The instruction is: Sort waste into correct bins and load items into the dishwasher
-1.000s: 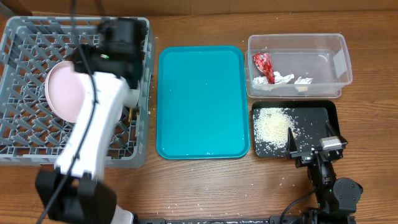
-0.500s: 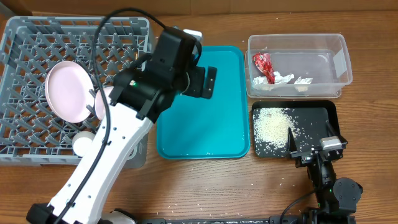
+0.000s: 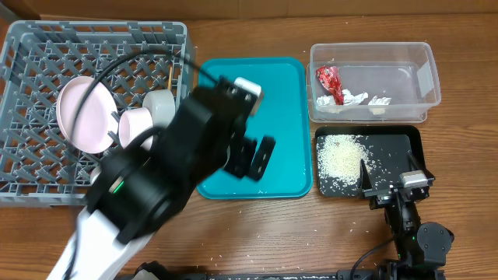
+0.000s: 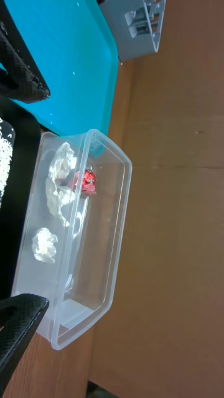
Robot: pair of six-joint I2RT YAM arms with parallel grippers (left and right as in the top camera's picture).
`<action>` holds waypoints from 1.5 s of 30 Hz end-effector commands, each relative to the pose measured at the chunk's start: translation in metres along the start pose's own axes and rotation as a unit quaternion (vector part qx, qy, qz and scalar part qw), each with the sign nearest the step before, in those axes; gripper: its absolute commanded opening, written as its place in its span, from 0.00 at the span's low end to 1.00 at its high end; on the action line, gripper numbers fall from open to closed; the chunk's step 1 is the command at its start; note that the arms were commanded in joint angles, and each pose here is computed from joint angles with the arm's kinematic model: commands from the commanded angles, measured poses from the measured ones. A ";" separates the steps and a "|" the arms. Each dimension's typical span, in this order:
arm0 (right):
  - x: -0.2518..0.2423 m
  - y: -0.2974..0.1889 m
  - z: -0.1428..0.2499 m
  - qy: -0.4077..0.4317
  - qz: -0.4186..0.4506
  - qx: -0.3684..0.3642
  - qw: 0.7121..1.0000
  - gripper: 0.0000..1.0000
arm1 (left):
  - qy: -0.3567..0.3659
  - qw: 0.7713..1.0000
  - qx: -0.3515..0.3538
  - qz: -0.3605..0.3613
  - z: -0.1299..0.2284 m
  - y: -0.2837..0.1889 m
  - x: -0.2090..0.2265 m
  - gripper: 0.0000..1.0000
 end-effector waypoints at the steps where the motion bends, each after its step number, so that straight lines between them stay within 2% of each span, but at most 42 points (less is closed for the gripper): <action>1: 0.000 0.000 0.002 0.002 0.003 -0.003 1.000 1.00 | 0.017 0.999 -0.011 0.025 0.004 -0.020 -0.006 1.00; 2: 0.000 0.000 0.002 0.002 0.003 -0.003 1.000 1.00 | 0.018 0.999 -0.001 0.028 0.009 -0.022 -0.006 1.00; 5: 0.000 0.000 0.002 0.002 0.003 -0.003 1.000 1.00 | -0.009 0.999 0.020 -0.029 0.023 -0.030 0.013 1.00; 7: 0.000 0.000 0.002 0.002 0.003 -0.003 1.000 1.00 | -0.045 0.997 -0.024 -0.058 0.020 -0.049 0.027 1.00; 8: 0.000 0.000 0.002 0.002 0.003 -0.003 1.000 1.00 | -0.047 0.996 -0.041 -0.058 0.017 -0.055 0.029 1.00; 12: 0.000 0.000 0.002 0.002 0.003 -0.003 1.000 1.00 | -0.034 0.976 -0.182 -0.110 0.000 -0.083 0.057 1.00; 15: 0.000 0.000 0.002 0.002 0.003 -0.003 1.000 1.00 | -0.012 0.971 -0.222 -0.093 0.002 -0.075 0.068 1.00; 18: 0.000 0.000 0.002 0.002 0.003 -0.003 1.000 1.00 | -0.017 0.961 -0.271 -0.059 0.019 -0.052 0.087 1.00; 24: 0.000 0.000 0.002 0.002 0.003 -0.003 1.000 1.00 | -0.020 0.935 -0.350 -0.053 0.073 -0.019 0.118 1.00; 29: 0.000 0.000 0.002 0.002 0.003 -0.003 1.000 1.00 | -0.022 0.926 -0.373 -0.054 0.122 0.003 0.130 1.00; 33: 0.000 0.000 0.002 0.002 0.003 -0.003 1.000 1.00 | -0.024 0.919 -0.390 -0.057 0.148 0.015 0.137 1.00; 45: 0.000 0.000 0.002 0.002 0.003 -0.003 1.000 1.00 | -0.045 0.917 -0.391 -0.060 0.187 0.078 0.162 1.00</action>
Point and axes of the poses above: each gripper's point midway between its finger pads, its own y axis out along the fingers, its own x axis along the line the jaws close on, z = x × y, the point moved 6 cm from there along -y, back along the fingers, and after that the axes turned 11 degrees about -y, right-handed, at the moved point
